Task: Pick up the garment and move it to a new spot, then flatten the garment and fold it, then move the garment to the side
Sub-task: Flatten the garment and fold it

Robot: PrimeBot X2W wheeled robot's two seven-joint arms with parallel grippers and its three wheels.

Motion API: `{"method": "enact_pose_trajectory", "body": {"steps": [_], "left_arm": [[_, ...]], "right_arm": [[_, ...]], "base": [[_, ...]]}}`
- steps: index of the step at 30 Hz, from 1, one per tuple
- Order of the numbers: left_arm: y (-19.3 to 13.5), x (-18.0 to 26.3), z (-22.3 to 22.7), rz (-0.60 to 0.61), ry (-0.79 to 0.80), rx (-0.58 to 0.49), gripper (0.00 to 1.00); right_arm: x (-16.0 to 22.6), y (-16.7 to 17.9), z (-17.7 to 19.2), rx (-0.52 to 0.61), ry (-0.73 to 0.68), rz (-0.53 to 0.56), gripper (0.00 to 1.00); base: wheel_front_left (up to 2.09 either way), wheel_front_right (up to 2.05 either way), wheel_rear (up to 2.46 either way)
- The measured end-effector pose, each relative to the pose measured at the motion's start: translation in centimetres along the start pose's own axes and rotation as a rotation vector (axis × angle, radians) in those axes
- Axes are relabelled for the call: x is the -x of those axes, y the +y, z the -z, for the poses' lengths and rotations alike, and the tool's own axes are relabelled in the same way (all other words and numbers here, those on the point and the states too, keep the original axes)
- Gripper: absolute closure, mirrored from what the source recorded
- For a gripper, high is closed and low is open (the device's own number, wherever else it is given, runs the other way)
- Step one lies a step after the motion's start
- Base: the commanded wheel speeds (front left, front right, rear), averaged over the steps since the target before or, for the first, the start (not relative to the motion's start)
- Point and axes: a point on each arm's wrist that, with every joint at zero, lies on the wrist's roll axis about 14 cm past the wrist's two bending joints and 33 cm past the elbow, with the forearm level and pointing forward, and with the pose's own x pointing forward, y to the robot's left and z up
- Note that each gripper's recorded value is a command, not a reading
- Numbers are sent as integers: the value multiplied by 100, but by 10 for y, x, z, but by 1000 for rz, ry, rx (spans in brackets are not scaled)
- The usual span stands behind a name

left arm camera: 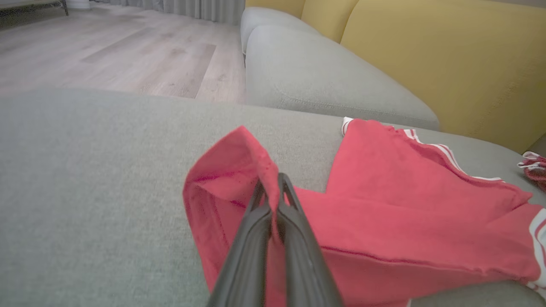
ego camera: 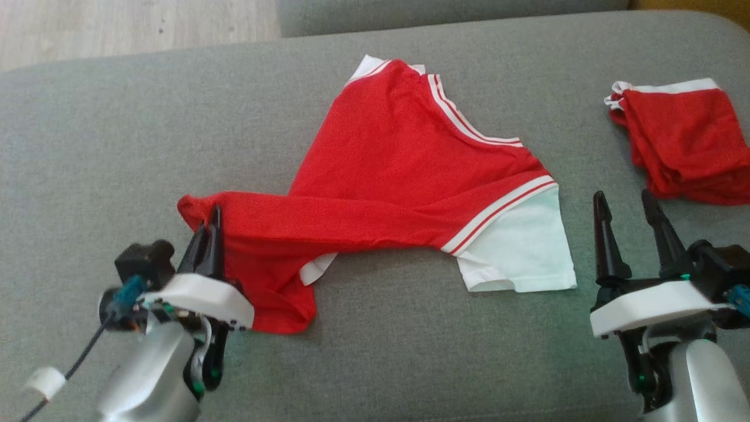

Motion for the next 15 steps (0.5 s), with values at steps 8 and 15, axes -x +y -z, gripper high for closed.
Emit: {"method": "enact_pose_trajectory", "body": {"steps": [8, 15], "left_arm": [[-42, -16, -99, 124, -228, -106, 100], [-102, -6, -162, 272, -394, -152, 100]], "right_arm": [[8, 5, -10, -6, -29, -13, 0], [21, 1, -9, -10, -29, 1, 0]], "base": [[0, 0, 0], [0, 0, 0]]}}
